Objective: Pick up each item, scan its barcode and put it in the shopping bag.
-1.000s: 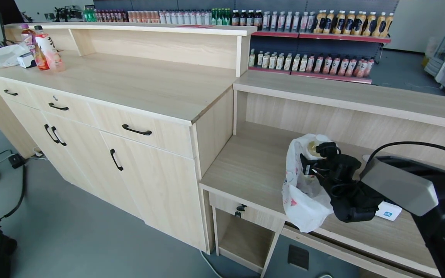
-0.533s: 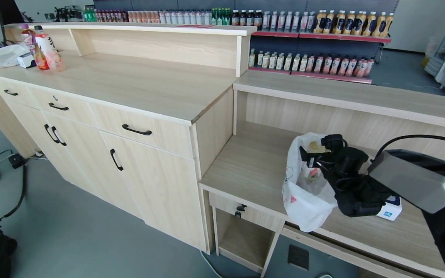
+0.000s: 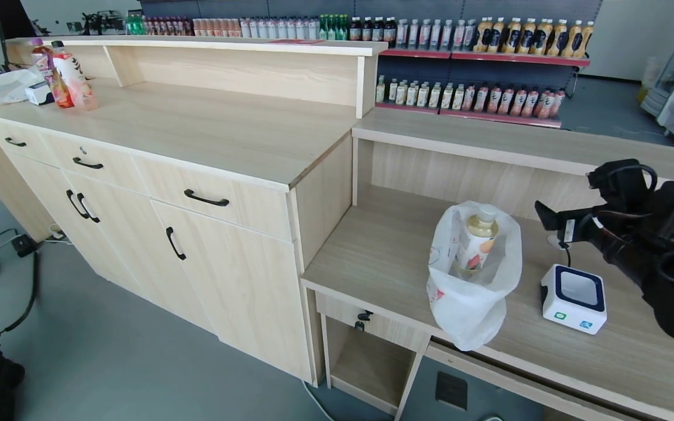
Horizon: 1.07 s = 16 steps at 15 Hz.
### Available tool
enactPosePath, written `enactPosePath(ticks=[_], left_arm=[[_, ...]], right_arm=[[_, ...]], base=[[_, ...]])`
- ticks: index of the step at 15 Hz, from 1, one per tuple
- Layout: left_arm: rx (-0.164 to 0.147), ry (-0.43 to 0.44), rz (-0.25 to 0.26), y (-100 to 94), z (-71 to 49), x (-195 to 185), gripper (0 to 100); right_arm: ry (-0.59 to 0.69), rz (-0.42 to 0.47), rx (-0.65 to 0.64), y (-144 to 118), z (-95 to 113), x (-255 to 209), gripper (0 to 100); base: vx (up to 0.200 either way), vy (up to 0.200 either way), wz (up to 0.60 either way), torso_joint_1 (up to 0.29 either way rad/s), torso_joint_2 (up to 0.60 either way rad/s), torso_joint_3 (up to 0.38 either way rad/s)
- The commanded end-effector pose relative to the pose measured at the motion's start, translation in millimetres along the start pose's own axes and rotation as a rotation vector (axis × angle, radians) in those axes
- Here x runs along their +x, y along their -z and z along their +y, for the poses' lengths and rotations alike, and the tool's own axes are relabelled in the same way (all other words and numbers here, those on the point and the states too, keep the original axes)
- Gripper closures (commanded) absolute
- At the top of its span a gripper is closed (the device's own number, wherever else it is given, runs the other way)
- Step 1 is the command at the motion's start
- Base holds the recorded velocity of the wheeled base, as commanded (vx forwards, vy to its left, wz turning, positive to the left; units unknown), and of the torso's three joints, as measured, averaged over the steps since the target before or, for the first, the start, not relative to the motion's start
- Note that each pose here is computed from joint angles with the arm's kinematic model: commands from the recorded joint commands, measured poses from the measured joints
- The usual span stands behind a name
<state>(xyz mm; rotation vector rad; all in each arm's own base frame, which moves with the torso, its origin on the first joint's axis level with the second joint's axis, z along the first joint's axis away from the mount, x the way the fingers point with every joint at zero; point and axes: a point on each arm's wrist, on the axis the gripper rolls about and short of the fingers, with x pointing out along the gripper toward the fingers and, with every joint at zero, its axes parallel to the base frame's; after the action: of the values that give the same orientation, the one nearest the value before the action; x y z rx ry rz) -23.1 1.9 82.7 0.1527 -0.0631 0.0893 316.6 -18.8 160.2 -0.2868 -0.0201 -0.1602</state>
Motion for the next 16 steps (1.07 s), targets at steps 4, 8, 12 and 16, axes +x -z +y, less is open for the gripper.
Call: enactPosePath(ticks=[4, 8, 12, 16], left_arm=[[0.001, 0.000, -0.001, 0.0, 0.0, 0, 0], [-0.001, 0.000, -0.001, 0.0, 0.0, 0, 0], [0.001, 0.000, -0.001, 0.0, 0.0, 0, 0], [0.001, 0.000, -0.001, 0.0, 0.0, 0, 0]], right_arm=[[0.430, 0.409, 0.012, 6, -114, -141, 0], [0.477, 0.439, 0.023, 28, -129, -125, 0], [0.406, 0.417, 0.063, 84, -140, -77, 0], [0.266, 0.368, 0.078, 123, -130, -30, 0]], base=[[0.000, 0.000, -0.60, 0.006, 0.00, 0.000], [0.000, 0.000, -0.45, -0.001, 0.00, 0.002], [0.000, 0.000, 0.00, 0.000, 0.00, 0.000], [0.000, 0.000, 0.00, 0.000, 0.00, 0.000]])
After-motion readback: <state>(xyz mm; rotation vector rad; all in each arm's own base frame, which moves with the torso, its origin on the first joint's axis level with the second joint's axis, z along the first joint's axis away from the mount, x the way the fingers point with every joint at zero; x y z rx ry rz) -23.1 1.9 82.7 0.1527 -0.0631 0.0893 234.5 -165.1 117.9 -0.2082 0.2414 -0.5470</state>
